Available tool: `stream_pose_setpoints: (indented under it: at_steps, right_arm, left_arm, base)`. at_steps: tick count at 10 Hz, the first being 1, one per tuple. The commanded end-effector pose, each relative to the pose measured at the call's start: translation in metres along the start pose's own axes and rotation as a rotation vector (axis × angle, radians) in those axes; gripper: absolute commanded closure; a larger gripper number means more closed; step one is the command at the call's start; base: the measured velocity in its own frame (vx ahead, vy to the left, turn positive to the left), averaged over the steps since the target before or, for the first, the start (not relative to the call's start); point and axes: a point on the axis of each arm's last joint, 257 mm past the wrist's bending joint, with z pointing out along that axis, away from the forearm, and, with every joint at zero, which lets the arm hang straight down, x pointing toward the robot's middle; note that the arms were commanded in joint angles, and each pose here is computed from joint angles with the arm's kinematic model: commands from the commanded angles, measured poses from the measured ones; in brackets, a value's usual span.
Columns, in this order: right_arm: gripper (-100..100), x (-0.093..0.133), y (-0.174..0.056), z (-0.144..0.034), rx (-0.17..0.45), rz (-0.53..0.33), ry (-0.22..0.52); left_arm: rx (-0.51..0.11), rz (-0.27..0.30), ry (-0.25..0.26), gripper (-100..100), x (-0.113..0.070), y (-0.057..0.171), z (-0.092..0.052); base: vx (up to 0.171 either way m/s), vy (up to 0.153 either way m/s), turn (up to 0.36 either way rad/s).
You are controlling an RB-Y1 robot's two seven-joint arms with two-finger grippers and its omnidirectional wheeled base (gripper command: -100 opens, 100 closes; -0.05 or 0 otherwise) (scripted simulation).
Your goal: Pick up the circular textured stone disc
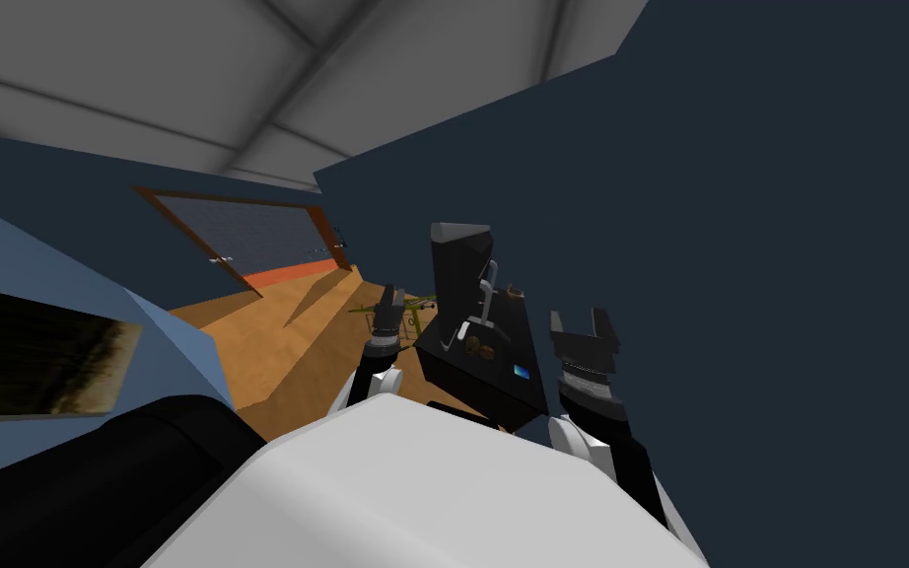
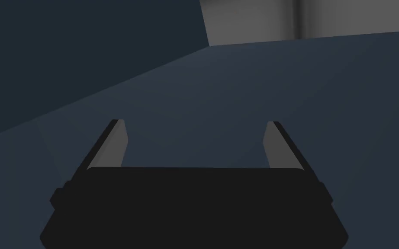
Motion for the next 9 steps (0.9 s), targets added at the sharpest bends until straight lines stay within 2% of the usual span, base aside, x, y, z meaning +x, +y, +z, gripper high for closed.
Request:
stream_pose_setpoints:
  at_steps: [1, 2, 3, 5, 6, 7, 8, 9]
  right_arm:
    - [-100, 0.012, -0.028, -0.009, 0.069, -0.009, 0.051]
    - [-100, 0.02, -0.047, -0.017, 0.115, -0.018, 0.085]
    - [-100, 0.018, -0.05, -0.019, 0.124, -0.019, 0.084]
    - [-100, 0.034, -0.087, -0.039, 0.213, -0.044, 0.161]
    - [-100, 0.032, -0.092, -0.043, 0.227, -0.046, 0.159]
    - [-100, 0.042, -0.106, -0.052, 0.26, -0.061, 0.205]
    - [-100, 0.039, -0.115, -0.058, 0.284, -0.065, 0.201]
    - [-100, 0.048, -0.128, -0.07, 0.316, -0.084, 0.25]
  left_arm:
    - [0.0, 0.0, 0.0, 0, 0.0, 0.0, 0.0]
    - [0.0, 0.0, 0.0, 0, 0.0, 0.0, 0.0]
    - [0.0, 0.0, 0.0, 0, 0.0, 0.0, 0.0]
    - [0.0, 0.0, 0.0, 0, 0.0, 0.0, 0.0]
    - [0.0, 0.0, 0.0, 0, 0.0, 0.0, 0.0]
    - [0.0, 0.0, 0.0, 0, 0.0, 0.0, 0.0]
    - [0.0, 0.0, 0.0, 0, 0.0, 0.0, 0.0]
    - [0.0, 0.0, 0.0, 0, 0.0, 0.0, 0.0]
  base:
    - [-0.009, 0.022, 0.056]
    - [-0.01, 0.026, 0.082]
    - [-0.006, 0.016, 0.04]
    - [0.001, 0.018, 0.114]
    - [0.001, 0.013, 0.048]
    - [0.003, 0.017, 0.113]
    - [0.006, 0.012, 0.064]
    - [0.007, 0.017, 0.131]
